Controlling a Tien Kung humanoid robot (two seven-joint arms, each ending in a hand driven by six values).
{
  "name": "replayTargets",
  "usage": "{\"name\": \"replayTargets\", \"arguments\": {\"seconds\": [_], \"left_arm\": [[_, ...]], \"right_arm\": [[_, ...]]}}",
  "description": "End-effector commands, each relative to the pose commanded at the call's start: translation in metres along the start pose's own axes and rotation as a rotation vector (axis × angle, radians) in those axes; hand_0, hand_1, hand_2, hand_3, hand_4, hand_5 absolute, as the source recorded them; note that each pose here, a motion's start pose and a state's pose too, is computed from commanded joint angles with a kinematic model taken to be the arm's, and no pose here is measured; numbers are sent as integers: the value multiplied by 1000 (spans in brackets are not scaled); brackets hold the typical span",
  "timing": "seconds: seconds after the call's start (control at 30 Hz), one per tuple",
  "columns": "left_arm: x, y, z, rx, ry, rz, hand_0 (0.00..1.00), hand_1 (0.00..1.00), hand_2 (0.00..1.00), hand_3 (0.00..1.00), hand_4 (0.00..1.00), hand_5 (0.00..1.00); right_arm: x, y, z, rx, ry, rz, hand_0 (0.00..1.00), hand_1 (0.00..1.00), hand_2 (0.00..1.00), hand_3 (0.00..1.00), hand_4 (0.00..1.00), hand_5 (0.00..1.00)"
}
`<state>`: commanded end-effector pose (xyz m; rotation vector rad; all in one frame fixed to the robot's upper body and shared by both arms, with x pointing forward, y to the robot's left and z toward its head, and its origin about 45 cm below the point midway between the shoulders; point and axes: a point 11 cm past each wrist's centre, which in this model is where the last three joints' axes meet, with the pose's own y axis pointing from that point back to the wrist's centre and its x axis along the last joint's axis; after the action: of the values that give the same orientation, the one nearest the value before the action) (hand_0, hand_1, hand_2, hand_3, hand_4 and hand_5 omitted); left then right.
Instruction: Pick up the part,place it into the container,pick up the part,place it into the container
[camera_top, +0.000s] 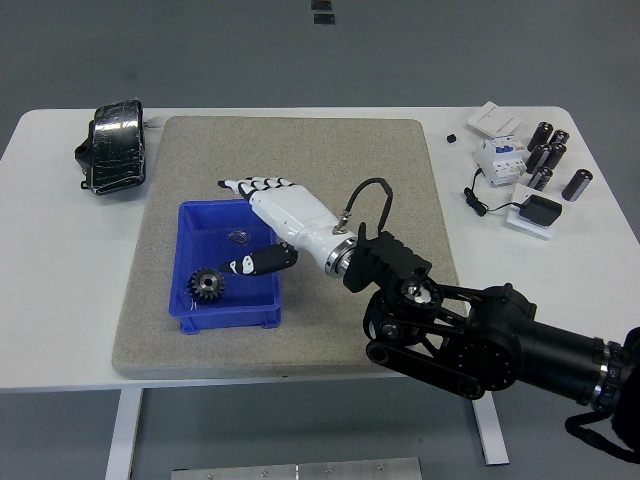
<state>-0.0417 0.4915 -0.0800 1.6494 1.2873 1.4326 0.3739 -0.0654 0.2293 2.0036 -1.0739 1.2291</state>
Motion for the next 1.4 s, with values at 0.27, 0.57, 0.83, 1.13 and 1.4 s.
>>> {"name": "replayTargets", "arguments": {"seconds": [0.27,0.57,0.83,1.13,1.4], "left_arm": [[0,0,1,-3,3,1,692,684,677,630,747,262],[1,0,1,-3,4,-3,692,683,675,629,745,260],[0,1,2,-4,4,-5,692,683,673,625,744,259],[0,1,2,-2,3,-3,693,683,670,622,740,255],[0,1,3,-4,2,-4,692,683,670,621,739,256]], "right_arm": [[20,6,82,-225,-49,101,434,598,698,722,690,272],[-3,13,84,-221,221,-29,414,587,703,722,680,278],[-13,11,77,-169,352,-83,396,578,711,738,707,300],[-31,14,93,-182,417,-176,387,573,713,737,714,311],[-39,15,99,-193,426,-208,385,574,718,737,716,315]]}}
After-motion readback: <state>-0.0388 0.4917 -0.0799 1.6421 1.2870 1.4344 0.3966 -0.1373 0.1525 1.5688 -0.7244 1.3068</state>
